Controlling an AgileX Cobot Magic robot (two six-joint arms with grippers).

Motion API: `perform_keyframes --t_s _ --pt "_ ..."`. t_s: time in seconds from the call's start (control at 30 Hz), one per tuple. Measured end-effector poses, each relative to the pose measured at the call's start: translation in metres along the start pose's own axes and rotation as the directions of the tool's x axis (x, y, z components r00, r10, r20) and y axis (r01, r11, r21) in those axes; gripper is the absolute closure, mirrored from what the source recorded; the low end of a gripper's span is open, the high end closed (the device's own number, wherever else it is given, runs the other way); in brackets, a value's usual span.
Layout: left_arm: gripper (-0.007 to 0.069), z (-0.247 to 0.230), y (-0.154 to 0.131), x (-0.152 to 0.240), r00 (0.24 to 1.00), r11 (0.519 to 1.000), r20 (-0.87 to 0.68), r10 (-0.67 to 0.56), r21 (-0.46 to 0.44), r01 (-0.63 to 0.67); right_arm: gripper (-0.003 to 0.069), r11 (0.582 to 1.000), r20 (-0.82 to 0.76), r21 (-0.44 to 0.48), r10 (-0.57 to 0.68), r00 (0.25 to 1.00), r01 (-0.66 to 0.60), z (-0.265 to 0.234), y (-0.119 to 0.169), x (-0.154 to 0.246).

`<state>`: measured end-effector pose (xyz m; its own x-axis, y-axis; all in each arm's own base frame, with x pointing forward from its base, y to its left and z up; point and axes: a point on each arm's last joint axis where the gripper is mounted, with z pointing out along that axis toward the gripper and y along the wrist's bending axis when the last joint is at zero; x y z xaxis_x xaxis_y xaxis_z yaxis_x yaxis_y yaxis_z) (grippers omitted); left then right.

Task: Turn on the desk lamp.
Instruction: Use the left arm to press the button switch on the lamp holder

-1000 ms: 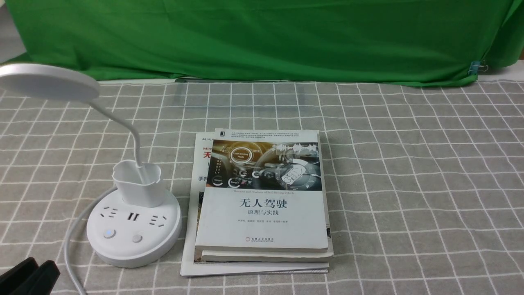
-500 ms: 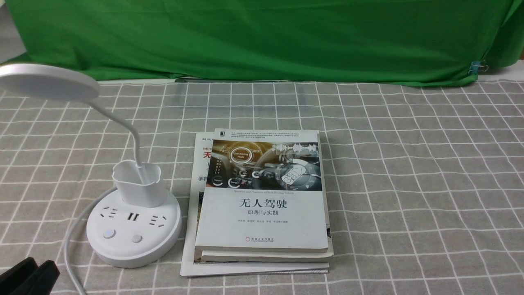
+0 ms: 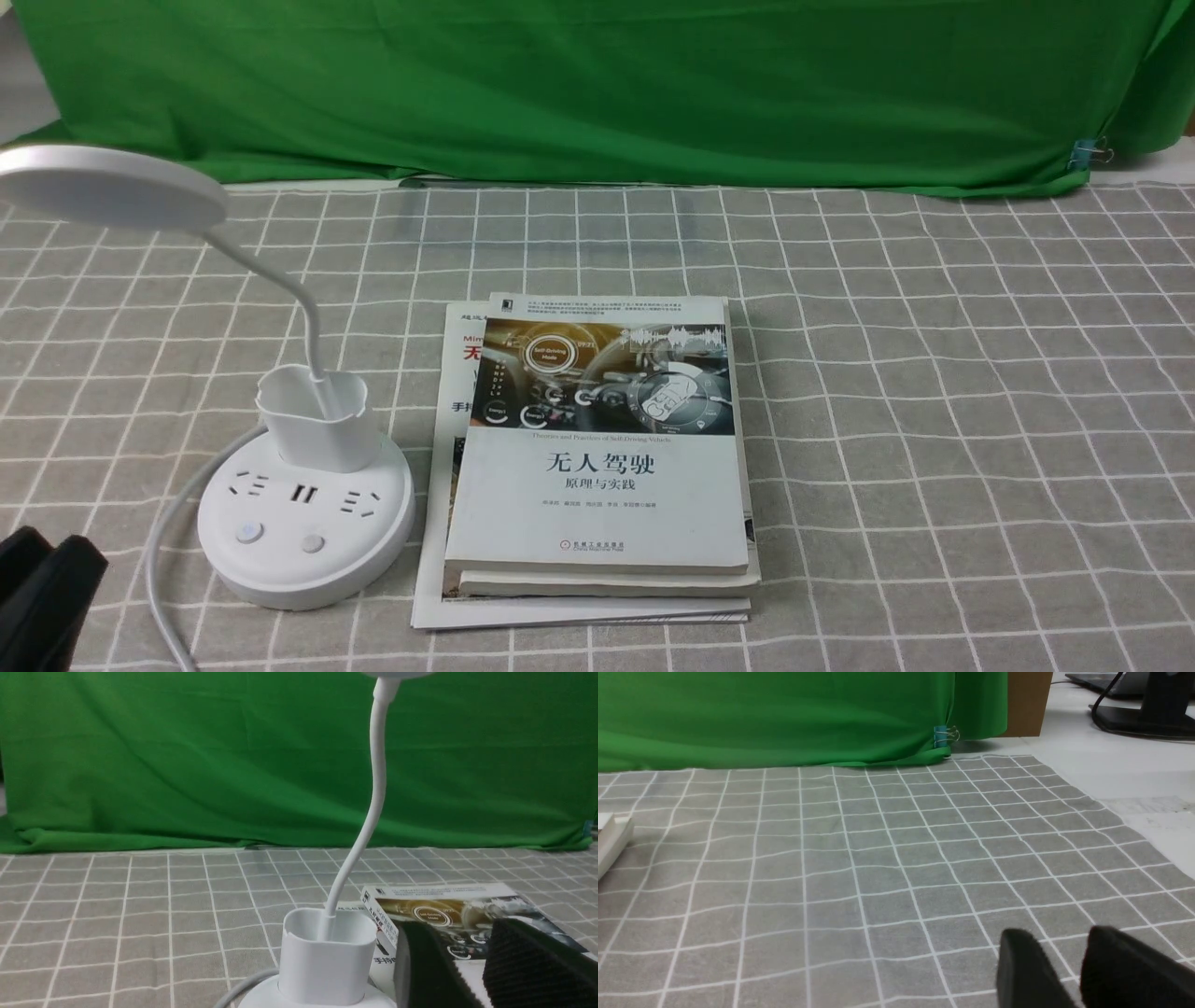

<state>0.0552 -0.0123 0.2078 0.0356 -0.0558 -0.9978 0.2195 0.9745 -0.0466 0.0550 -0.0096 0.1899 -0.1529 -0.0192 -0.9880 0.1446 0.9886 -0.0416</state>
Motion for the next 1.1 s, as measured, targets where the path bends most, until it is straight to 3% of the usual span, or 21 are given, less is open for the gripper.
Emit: perform_keyframes --t_s 0.2,0.37,0.47,0.63,0.73,0.9,1.1 --pt "0.0428 0.0 0.0 -0.003 0.999 1.0 0.034 -0.013 0.002 0.013 0.0414 1.0 0.0 0.0 0.0 1.0 0.0 0.0 0.0 0.0" --pt "0.0426 -0.003 0.0 -0.022 0.962 0.992 0.242 -0.126 0.027 0.123 0.0414 1.0 0.0 0.0 0.0 1.0 0.0 0.0 0.0 0.0" --pt "0.0423 -0.004 -0.001 -0.034 0.965 0.992 0.228 -0.127 0.029 0.123 0.0414 1.0 0.0 0.0 0.0 1.0 0.0 0.0 0.0 0.0" --pt "0.0419 0.001 -0.004 -0.081 0.993 0.997 0.091 -0.073 0.012 0.072 0.0414 1.0 0.0 0.0 0.0 1.0 0.0 0.0 0.0 0.0" --pt "0.0417 0.017 -0.005 -0.108 0.985 0.998 -0.16 -0.067 -0.015 0.066 0.0414 1.0 0.0 0.0 0.0 1.0 0.0 0.0 0.0 0.0" --pt "0.041 0.047 -0.005 -0.098 0.88 0.998 -0.47 -0.062 -0.046 0.045 0.0414 1.0 0.0 0.0 0.001 1.0 -0.001 0.0 0.0 0.0" --pt "0.0407 0.083 -0.005 -0.085 0.845 0.997 -0.53 -0.073 -0.054 0.053 0.0414 1.0 0.0 0.0 0.001 1.0 -0.001 0.0 0.0 0.0"
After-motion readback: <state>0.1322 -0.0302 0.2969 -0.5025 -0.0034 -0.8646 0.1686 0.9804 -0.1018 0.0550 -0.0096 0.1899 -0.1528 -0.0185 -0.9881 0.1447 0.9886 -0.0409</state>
